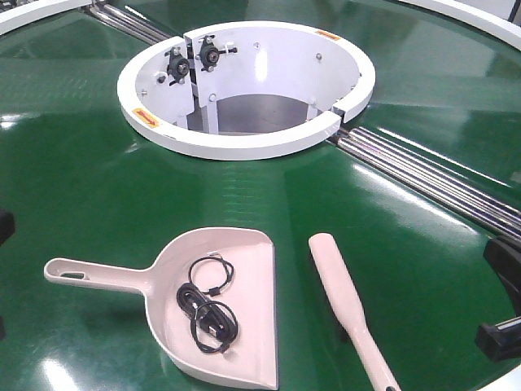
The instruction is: Clean and inspect green conveyor with broom and dustpan
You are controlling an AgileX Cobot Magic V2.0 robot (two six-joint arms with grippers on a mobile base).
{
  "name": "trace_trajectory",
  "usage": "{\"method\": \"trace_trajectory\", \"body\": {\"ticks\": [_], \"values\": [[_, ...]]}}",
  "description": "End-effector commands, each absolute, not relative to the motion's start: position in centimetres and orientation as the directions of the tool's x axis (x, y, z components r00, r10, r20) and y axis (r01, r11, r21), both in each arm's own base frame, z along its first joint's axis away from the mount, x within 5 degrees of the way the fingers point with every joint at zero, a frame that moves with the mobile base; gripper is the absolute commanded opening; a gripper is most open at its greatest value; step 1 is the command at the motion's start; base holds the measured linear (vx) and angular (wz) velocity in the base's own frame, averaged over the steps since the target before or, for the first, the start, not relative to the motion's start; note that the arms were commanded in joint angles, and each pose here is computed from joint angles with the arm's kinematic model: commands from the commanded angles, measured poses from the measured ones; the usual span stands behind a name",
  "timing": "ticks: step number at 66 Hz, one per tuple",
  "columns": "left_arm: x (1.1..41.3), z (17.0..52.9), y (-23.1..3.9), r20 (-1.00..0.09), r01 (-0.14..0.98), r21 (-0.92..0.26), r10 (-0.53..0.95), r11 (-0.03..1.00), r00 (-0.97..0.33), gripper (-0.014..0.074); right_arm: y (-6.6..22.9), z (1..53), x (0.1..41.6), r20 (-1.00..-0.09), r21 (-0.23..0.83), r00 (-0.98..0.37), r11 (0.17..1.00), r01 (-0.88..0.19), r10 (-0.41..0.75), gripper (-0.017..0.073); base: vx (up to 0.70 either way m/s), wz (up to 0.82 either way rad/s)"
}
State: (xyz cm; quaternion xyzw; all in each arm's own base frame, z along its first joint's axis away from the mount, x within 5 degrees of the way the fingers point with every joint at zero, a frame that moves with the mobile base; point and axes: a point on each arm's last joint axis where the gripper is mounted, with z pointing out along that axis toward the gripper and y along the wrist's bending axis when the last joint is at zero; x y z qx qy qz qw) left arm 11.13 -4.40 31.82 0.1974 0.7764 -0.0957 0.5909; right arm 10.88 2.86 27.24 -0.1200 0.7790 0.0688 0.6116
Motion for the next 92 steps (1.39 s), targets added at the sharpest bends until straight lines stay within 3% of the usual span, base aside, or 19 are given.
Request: {"method": "trace_trajectory", "body": {"ticks": [1,43,52,67,92], "values": [[10.5,33.1,-4.1,-0.985,0.39,0.072,0.128,0.918,-0.119,-0.0023,2.8,28.9,11.1,-0.988,-0.057,-0.123,0.966,-0.253,-0.091,-0.0006,0.0,0.0],[10.1,32.8,-4.0,-0.984,0.392,0.074,0.131,0.917,-0.119,-0.0023,2.8,28.9,11.1,-0.988,-0.057,-0.123,0.966,-0.253,-0.091,-0.0005,0.0,0.0],[10.0,32.7,-3.7,-0.976,0.374,0.149,0.196,0.915,-0.092,-0.0023,2.8,28.9,11.1,-0.988,-0.057,-0.123,0.966,-0.253,-0.091,-0.0005,0.0,0.0],[8.6,30.4,-2.0,-0.994,0.226,0.011,0.035,0.974,-0.101,-0.0023,2.8,28.9,11.1,-0.988,-0.057,-0.123,0.966,-0.253,-0.091,-0.0005,0.0,0.0],[6.0,22.9,0.1,-0.995,-0.036,0.004,0.0,0.999,-0.097,-0.0023,2.8,28.9,11.1,-0.988,-0.057,-0.123,0.966,-0.253,-0.091,-0.0005,0.0,0.0]]}}
